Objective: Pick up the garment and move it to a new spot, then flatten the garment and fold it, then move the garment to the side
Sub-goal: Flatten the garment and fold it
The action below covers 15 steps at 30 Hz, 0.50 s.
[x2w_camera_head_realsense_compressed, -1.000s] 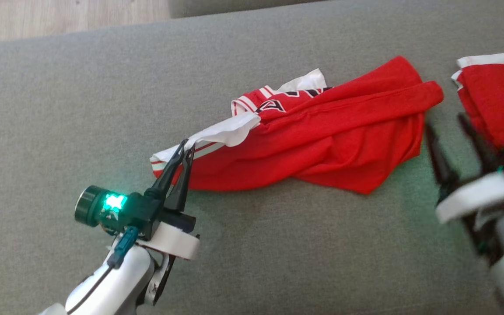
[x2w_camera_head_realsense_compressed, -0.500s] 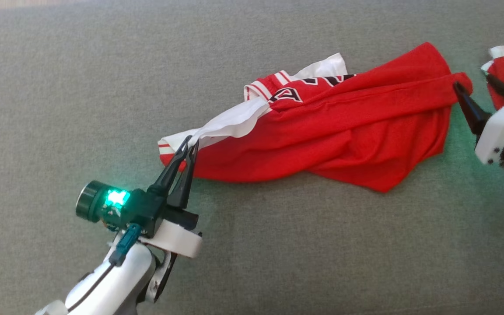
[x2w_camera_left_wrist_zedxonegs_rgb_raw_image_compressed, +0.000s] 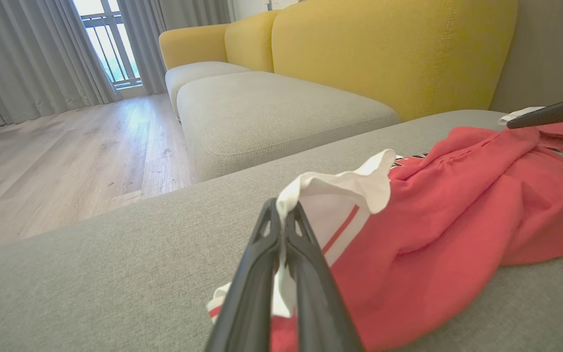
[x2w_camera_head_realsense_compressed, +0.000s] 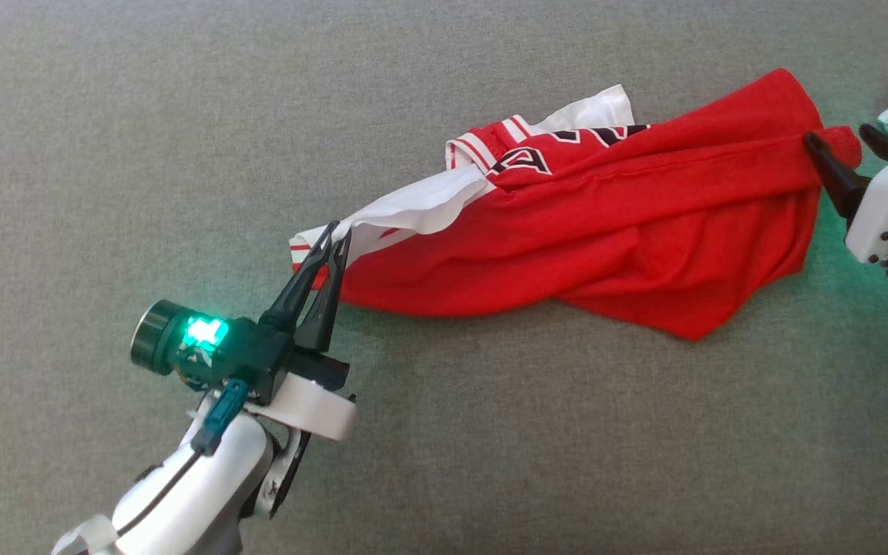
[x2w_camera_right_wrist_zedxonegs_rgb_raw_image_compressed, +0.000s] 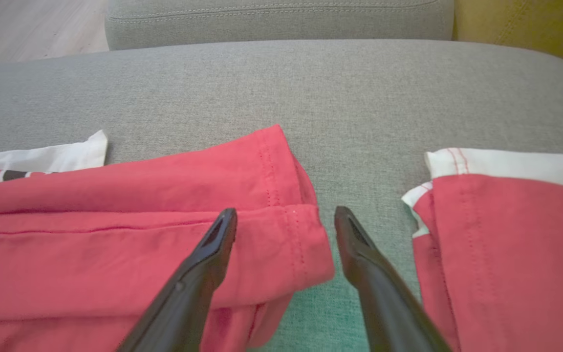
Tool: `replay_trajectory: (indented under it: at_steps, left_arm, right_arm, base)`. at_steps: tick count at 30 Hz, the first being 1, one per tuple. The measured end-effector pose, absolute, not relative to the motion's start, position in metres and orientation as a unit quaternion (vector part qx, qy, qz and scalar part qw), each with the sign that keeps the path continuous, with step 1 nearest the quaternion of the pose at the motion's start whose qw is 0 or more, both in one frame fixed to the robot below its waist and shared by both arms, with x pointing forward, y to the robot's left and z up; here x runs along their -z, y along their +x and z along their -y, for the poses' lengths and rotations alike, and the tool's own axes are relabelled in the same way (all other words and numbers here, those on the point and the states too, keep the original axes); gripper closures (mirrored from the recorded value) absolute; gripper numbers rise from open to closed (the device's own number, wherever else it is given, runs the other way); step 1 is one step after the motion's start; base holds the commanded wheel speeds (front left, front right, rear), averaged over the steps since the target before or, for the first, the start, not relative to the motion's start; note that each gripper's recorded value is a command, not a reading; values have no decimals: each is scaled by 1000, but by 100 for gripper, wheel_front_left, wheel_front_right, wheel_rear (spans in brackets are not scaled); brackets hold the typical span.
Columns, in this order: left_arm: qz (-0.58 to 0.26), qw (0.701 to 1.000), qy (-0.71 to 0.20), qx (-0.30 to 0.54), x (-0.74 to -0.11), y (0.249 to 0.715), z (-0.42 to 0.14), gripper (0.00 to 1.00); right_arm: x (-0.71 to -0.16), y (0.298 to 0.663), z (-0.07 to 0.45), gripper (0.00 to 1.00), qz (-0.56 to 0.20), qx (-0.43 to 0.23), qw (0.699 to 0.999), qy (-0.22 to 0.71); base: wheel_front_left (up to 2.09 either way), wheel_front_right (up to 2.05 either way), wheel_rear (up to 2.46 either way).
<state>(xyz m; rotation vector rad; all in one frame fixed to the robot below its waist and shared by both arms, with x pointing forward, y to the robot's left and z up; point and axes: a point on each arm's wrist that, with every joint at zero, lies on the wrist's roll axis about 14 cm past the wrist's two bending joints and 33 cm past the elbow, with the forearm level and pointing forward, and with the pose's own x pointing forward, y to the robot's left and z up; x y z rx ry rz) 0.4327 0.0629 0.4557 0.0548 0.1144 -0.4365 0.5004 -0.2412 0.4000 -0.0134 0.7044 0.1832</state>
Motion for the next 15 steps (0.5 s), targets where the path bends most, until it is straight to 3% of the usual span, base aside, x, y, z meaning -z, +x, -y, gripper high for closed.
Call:
replay_trajectory:
  at_steps: [5, 8, 9, 12, 13, 15]
  left_arm:
    - [-64, 974, 28, 215, -452, 433, -64, 100]
    - [-65, 974, 28, 214, -451, 433, -65, 100]
    - [-66, 974, 28, 214, -450, 433, -65, 100]
    - [-65, 974, 29, 214, -450, 434, -65, 100]
    - [-65, 974, 29, 214, -450, 434, -65, 100]
    - [-64, 974, 29, 215, -451, 434, -65, 100]
  right_arm:
    - [-396, 502, 243, 0, -353, -88, 931, -6]
    - [-393, 502, 242, 28, -358, -89, 929, -3]
    - [-392, 503, 242, 49, -358, -89, 929, -2]
    - [-389, 501, 240, 80, -361, -91, 928, 0]
    - [-388, 500, 240, 100, -362, -91, 928, 0]
    - [-387, 498, 240, 100, -365, -94, 926, -3]
  base:
    - [0, 0, 0]
    - [0, 0, 0]
    - [0, 0, 0]
    - [0, 0, 0]
    - [0, 0, 0]
    - [0, 0, 0]
